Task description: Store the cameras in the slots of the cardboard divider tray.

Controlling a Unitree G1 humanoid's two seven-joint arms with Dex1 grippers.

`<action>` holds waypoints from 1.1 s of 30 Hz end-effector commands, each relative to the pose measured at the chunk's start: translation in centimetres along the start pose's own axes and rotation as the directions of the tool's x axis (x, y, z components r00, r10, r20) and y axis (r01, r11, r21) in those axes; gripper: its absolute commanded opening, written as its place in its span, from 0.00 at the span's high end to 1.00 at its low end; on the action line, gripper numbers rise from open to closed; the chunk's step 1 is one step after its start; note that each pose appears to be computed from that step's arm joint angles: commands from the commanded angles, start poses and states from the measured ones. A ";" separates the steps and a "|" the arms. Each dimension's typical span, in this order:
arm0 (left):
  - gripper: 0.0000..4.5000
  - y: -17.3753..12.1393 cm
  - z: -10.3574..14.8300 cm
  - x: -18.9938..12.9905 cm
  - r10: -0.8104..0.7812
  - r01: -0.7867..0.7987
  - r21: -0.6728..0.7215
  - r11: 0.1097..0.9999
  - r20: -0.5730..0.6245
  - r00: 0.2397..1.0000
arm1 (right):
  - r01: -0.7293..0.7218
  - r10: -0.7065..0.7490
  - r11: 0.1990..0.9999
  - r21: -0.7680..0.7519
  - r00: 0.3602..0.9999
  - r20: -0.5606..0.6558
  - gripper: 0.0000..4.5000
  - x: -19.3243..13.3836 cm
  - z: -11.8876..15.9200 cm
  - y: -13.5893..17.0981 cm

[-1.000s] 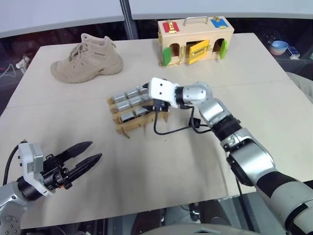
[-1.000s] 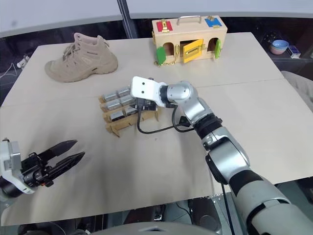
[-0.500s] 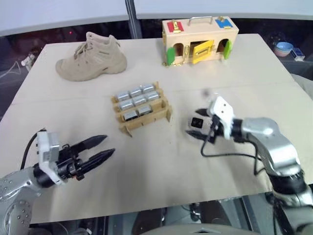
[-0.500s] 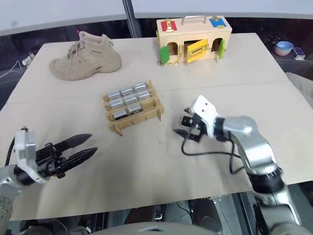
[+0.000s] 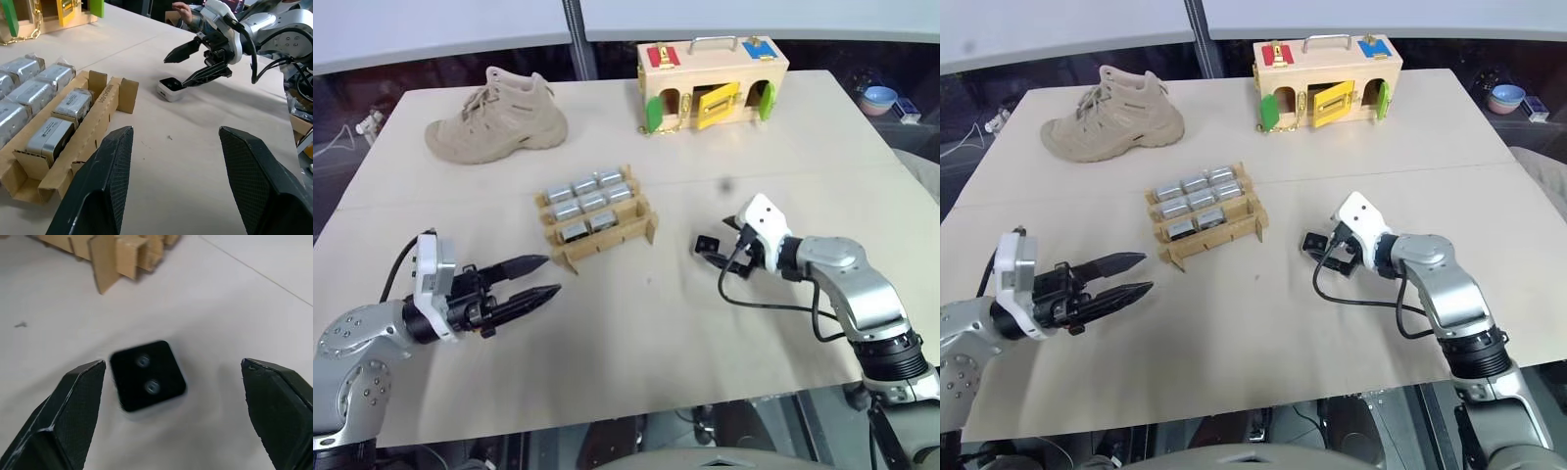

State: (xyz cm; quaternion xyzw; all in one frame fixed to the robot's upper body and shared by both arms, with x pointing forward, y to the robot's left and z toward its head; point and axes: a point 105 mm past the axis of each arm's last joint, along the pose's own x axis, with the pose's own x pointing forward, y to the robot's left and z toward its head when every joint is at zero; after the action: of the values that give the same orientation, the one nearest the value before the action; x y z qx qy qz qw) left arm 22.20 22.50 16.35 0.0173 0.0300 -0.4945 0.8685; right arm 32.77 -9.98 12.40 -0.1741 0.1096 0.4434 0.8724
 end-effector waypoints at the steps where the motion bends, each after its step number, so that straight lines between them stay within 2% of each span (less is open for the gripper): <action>1: 0.35 -0.6 0.8 -0.1 -0.012 0.012 0.030 0.999 0.014 1.000 | -0.023 0.024 0.999 -0.030 0.999 0.032 0.02 0.0 0.9 0.2; 8: 0.35 -0.7 0.6 -0.1 -0.007 0.007 0.026 1.000 0.016 1.000 | -0.037 0.037 0.999 0.000 0.999 -0.021 0.02 0.8 -1.0 -0.3; 11: 0.35 -0.8 0.6 -0.1 -0.018 0.018 0.023 1.000 0.015 1.000 | -0.034 0.035 0.999 0.021 0.999 -0.028 0.20 1.1 -1.6 -0.9; 15: 0.35 -1.1 0.6 0.3 -0.047 0.047 -0.002 0.999 0.007 0.999 | -0.025 0.025 1.000 -0.002 1.000 0.007 0.56 1.0 -1.1 -1.0; 16: 0.35 -1.2 0.8 0.5 -0.050 0.050 -0.004 0.999 0.010 0.999 | -0.029 0.030 0.999 -0.018 0.999 0.024 0.59 0.9 -0.7 -0.8; 19: 0.35 -1.6 1.7 2.2 -0.063 0.063 -0.075 0.995 0.010 0.998 | -0.040 0.061 0.981 -0.192 0.993 0.104 0.59 -0.2 1.9 0.7; 22: 0.35 -1.3 2.2 4.7 0.009 -0.020 -0.131 0.991 -0.082 0.997 | -0.058 0.117 0.949 -0.311 0.978 0.175 0.59 -1.0 4.7 3.1; 24: 0.35 -2.3 2.7 6.2 -0.100 0.071 -0.279 0.958 -0.091 0.991 | -0.060 0.141 0.932 -0.359 0.969 0.205 0.59 -1.2 6.2 4.3; 26: 0.35 -2.8 4.0 7.7 -0.162 0.144 -0.378 0.914 -0.015 0.987 | -0.052 0.147 0.917 -0.395 0.966 0.213 0.59 -1.1 7.0 4.9; 28: 0.35 -2.5 4.0 9.3 -0.162 0.131 -0.456 0.880 -0.029 0.986 | -0.058 0.166 0.883 -0.466 0.967 0.194 0.59 -0.8 7.4 5.5; 33: 0.35 -2.8 4.5 11.6 -0.184 0.153 -0.536 0.830 -0.005 0.983 | -0.039 0.164 0.844 -0.535 0.968 0.188 0.59 0.0 8.4 5.6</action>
State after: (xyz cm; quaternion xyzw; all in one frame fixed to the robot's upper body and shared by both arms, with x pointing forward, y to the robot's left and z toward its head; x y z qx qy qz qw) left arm 25.89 11.18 19.56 -0.2083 0.1925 -0.5387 0.7933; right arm 28.64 -3.92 17.27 -0.3303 -0.0681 0.5276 0.7797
